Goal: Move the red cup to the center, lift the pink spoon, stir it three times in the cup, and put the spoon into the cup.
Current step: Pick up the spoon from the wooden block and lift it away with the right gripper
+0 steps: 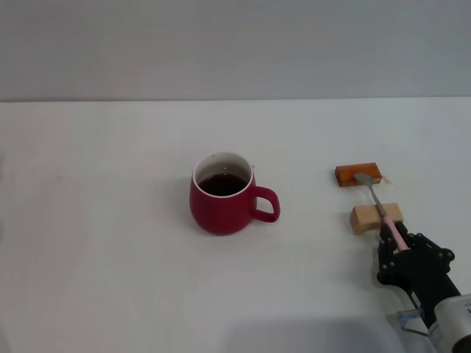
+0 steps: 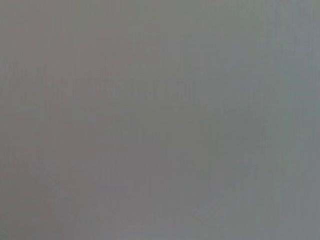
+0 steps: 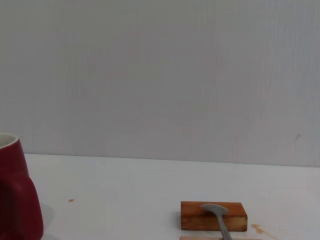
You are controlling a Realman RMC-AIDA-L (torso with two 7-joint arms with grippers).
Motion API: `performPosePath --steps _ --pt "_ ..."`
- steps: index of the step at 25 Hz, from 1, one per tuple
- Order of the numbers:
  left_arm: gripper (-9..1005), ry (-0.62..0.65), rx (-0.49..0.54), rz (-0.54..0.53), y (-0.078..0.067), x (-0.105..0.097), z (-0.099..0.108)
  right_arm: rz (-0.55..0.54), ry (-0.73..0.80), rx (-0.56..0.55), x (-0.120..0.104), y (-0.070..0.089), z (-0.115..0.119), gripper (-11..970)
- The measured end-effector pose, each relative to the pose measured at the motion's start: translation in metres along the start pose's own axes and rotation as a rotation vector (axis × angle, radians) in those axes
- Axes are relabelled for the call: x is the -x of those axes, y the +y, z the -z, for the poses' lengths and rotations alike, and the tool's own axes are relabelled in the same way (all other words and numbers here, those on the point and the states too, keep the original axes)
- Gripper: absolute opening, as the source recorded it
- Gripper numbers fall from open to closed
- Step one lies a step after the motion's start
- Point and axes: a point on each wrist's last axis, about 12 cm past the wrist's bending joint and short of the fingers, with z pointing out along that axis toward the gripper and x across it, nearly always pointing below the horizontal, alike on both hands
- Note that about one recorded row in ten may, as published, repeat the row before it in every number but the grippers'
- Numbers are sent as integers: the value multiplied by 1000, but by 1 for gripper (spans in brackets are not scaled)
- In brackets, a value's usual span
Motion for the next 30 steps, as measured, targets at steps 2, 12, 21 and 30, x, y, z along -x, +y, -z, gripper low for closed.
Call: performPosePath --steps 2,12,21,30 --pt "844 2 1 -1 1 -1 1 32 -4 -12 1 -1 -1 158" --pt "844 1 0 1 0 -1 1 81 -32 -40 6 -5 -3 158" --pt "844 1 -1 1 0 -1 2 84 -38 -37 8 -5 -4 156" --pt "844 0 -2 2 -1 0 1 82 -42 -38 9 -4 -6 155"
